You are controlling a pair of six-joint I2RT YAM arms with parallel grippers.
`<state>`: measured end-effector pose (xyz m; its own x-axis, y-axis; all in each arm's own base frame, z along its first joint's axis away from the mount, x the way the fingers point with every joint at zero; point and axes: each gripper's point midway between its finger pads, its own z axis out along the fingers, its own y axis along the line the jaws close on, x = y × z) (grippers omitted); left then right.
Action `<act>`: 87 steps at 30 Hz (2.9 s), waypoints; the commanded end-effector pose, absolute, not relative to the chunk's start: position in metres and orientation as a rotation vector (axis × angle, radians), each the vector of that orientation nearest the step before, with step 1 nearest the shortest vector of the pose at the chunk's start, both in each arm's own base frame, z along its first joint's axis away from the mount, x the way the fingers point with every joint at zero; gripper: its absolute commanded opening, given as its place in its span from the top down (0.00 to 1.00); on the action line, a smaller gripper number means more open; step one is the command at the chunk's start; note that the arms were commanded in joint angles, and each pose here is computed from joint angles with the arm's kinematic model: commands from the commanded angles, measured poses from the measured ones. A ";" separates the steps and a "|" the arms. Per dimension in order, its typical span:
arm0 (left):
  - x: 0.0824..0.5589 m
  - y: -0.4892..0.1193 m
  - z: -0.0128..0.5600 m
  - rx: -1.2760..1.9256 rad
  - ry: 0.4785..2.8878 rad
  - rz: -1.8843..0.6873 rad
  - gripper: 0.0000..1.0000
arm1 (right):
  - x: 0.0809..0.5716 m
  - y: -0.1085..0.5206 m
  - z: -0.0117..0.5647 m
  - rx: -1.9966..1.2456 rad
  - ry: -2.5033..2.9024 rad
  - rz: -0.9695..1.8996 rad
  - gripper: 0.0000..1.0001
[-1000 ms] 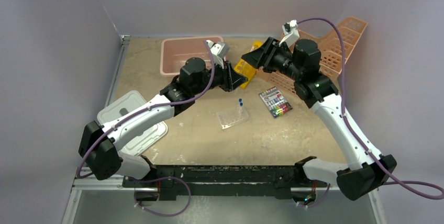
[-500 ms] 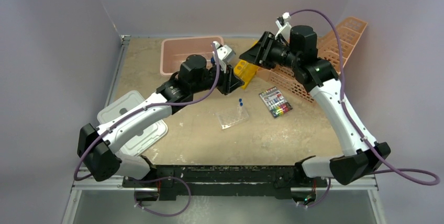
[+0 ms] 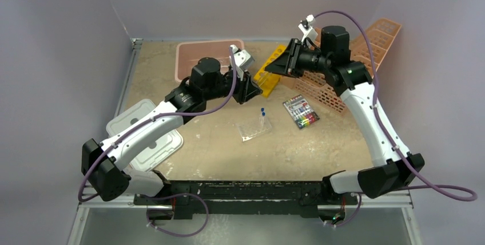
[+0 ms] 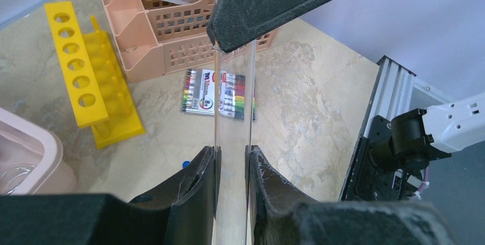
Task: Organize the chemistry lab equipment
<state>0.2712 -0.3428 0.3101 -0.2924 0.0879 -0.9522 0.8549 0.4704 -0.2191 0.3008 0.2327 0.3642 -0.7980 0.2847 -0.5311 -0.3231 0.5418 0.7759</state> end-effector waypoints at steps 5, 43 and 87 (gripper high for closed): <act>0.276 -0.350 0.353 0.801 1.559 -0.991 1.00 | 0.302 0.233 0.386 -0.148 2.086 1.263 0.83; 0.348 -0.172 0.239 -0.318 1.993 -0.443 0.25 | 0.481 0.230 0.292 -0.372 1.803 0.233 0.87; 0.341 -0.160 0.243 -0.339 2.004 -0.405 0.26 | 0.498 0.231 0.215 -0.379 1.984 0.157 0.87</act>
